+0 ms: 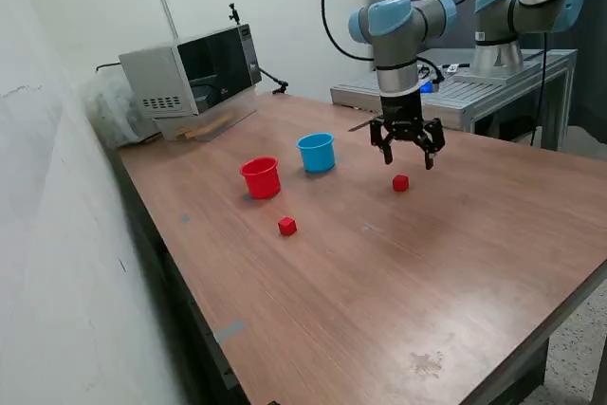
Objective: Place red objects in the red bin, and blue objects in the blue bin.
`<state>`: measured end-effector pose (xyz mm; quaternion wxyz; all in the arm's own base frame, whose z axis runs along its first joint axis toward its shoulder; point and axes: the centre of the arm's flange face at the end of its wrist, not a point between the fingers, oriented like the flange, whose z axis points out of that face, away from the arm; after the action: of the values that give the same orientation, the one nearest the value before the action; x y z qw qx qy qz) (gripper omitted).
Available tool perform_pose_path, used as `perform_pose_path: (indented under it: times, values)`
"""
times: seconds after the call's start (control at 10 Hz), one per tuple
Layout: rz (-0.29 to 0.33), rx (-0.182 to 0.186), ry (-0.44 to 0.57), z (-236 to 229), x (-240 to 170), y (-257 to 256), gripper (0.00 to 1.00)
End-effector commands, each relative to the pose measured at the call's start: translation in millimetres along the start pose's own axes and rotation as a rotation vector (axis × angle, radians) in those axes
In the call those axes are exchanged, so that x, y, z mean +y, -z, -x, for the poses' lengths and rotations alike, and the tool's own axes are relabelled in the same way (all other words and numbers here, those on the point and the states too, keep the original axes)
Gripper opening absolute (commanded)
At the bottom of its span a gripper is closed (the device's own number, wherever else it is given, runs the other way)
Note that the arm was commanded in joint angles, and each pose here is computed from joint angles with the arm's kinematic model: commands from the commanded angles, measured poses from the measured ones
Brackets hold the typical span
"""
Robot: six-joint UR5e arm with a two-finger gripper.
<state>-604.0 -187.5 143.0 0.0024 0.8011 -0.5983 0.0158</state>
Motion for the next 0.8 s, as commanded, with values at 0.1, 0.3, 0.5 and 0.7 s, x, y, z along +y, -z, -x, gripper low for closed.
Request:
perform_pose_path:
  times: [0.1,0.3,0.5,0.7]
  values:
    - [-0.019,0.004,0.0,1.1,1.9,-19.3,1.0]
    - [-0.02,0.004,0.003,2.2,2.2,-22.6,1.0]
    - [-0.025,0.005,0.004,2.3,2.6,-25.9,1.0]
    - [-0.026,0.006,0.004,2.3,2.5,-26.8,1.0]
